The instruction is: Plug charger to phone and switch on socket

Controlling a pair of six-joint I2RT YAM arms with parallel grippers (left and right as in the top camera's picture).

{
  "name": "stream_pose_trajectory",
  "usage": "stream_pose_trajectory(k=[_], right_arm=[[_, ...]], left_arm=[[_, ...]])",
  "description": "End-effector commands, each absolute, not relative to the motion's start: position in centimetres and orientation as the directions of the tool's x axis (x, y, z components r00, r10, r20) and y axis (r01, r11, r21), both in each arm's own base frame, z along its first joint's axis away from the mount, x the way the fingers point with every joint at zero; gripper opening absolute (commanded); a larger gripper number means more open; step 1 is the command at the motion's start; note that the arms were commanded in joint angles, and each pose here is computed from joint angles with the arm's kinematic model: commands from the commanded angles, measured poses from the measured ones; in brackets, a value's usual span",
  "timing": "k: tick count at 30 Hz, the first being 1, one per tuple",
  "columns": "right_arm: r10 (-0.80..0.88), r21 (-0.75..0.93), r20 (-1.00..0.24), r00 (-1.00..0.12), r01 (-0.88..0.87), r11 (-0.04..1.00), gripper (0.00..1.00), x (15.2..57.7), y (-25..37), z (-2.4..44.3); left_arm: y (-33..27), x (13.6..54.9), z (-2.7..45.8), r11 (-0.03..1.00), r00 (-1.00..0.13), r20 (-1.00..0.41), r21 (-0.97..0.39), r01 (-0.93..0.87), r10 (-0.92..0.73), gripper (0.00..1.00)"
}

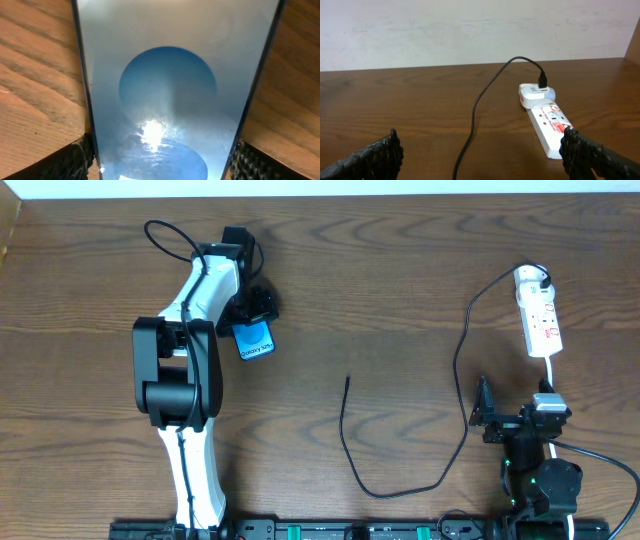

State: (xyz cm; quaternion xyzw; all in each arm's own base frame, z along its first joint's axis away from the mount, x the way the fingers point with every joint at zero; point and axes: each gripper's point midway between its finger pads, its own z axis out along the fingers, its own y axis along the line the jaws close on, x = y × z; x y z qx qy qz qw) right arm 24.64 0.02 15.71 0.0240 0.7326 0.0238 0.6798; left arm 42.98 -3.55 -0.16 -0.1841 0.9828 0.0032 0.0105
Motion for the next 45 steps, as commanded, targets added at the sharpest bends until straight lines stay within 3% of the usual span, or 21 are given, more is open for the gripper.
stream_pose_trajectory(k=[1, 45], right_arm=[[0.058, 0.059, -0.995, -0.077, -0.02, 0.998, 0.99, 24.6, 0.5, 15.6], [0.058, 0.059, -0.995, -0.077, -0.02, 0.998, 0.99, 24.6, 0.5, 15.6]], left_arm=[[-1.8, 40.7, -3.3, 0.931, -0.932, 0.058, 0.109, -0.349, -0.357, 0.91], [-3.5, 41.0, -3.4, 0.94, -0.937, 0.08, 0.02, -0.339, -0.34, 0.92]])
